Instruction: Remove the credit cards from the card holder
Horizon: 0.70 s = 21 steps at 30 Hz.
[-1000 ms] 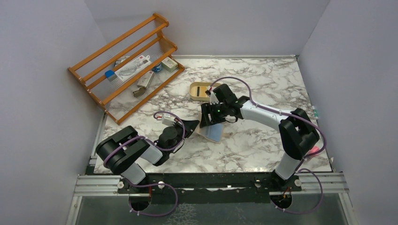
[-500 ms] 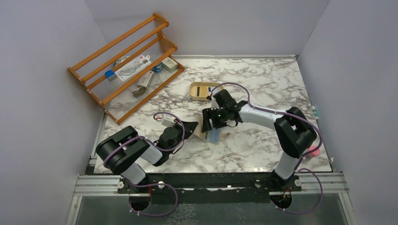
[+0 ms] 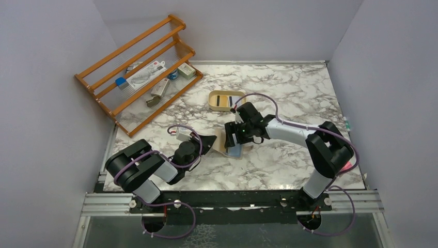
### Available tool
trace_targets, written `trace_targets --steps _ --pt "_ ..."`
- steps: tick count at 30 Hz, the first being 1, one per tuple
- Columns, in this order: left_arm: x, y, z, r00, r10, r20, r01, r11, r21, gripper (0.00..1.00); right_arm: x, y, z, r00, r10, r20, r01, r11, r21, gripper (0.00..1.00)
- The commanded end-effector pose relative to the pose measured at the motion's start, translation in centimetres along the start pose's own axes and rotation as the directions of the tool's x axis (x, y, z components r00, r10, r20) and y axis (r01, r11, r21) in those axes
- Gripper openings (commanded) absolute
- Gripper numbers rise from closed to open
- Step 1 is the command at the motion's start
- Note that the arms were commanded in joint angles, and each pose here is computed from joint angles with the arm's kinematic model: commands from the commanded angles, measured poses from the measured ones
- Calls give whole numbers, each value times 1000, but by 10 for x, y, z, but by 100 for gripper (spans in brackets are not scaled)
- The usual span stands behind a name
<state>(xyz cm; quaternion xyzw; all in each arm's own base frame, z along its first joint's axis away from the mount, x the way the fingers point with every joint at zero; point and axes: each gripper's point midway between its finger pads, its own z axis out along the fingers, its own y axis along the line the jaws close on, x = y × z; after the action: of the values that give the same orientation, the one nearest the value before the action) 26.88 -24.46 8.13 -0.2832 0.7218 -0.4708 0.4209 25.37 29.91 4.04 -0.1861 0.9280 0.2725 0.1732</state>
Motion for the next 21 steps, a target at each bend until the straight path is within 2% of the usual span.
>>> trace_targets --steps 1,5,7,9,13,16,21 --pt "-7 -7 -2 999 -32 31 31 999 30 0 1 -38 -27 999 -2 53 -12 968 251 78" --pt "-4 5 -3 998 -49 27 49 999 -1 0 -25 -38 -58 981 -17 192 -43 951 305 82" --pt "-3 11 -4 997 -70 25 70 998 -2 0 -34 -25 -64 973 -22 231 -38 968 249 83" --pt "0 16 -5 994 -106 20 106 994 -1 0 -36 -3 -63 970 -9 244 -23 991 131 83" --pt "5 28 -7 980 -201 10 200 980 20 0 -20 34 -44 982 65 177 -44 992 -119 83" --pt "12 41 -8 963 -269 -7 269 963 -4 0 -6 37 -31 981 135 137 -110 978 -176 83" --pt "14 52 -11 965 -261 -4 261 965 -39 0 7 38 -18 979 178 101 -151 961 -231 84"
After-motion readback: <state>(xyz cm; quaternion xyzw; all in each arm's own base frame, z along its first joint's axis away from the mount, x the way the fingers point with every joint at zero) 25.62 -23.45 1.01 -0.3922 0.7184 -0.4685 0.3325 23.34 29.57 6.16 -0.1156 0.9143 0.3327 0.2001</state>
